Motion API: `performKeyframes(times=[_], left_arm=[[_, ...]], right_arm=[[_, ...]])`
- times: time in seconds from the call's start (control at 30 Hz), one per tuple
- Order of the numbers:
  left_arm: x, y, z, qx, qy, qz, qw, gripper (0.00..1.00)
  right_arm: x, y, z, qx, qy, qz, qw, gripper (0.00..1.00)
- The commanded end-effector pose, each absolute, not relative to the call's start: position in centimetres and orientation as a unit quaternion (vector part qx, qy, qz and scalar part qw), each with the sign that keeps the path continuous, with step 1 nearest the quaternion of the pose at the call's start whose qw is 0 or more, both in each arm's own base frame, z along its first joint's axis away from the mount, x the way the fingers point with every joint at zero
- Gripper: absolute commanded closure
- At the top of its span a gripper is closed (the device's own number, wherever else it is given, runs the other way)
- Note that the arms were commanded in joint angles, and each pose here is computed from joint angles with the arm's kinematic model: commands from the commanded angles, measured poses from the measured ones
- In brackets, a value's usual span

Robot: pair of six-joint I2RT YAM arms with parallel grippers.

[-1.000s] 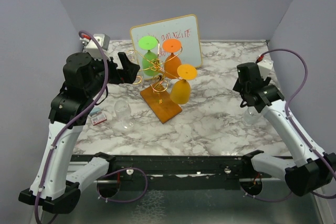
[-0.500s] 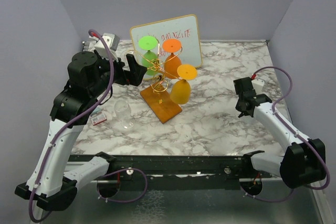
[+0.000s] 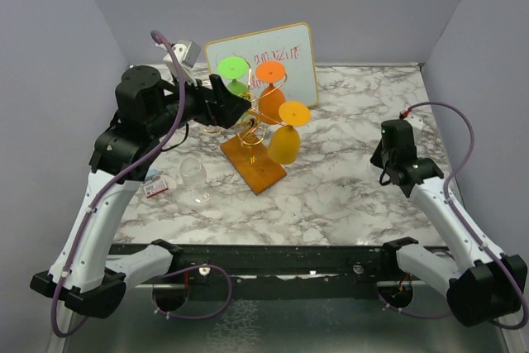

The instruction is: Place the wine glass upside down on the wine glass rack

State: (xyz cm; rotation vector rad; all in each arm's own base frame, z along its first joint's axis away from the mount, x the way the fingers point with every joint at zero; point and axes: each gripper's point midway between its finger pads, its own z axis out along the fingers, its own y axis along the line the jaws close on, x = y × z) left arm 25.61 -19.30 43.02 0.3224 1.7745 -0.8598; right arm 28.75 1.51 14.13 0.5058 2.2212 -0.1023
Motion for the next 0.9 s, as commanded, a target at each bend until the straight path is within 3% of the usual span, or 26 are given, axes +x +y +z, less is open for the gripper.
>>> performKeyframes(times=[0.0,0.33,0.6,0.87], left_arm=[[24.2,-22.2,45.7,0.141,0.708,-0.467,0.51,0.03],[24.3,-26.9,49.1,0.125,0.66,-0.559,0.486,0.03],[24.3,-33.1,49.5,0.054,0.651,-0.607,0.453,0.03],[25.0,-38.4,50.4,0.003,0.624,-0.657,0.424,0.02]], right_arm=[[31.4,3.7,22.0,0.187,0.819,0.061,0.539,0.99],[28.3,6.7,35.2,0.154,0.637,0.254,0.711,0.99],[24.1,8.5,42.0,0.125,0.502,0.393,0.76,0.99],[20.4,9.2,48.1,0.082,0.397,0.466,0.786,0.99]])
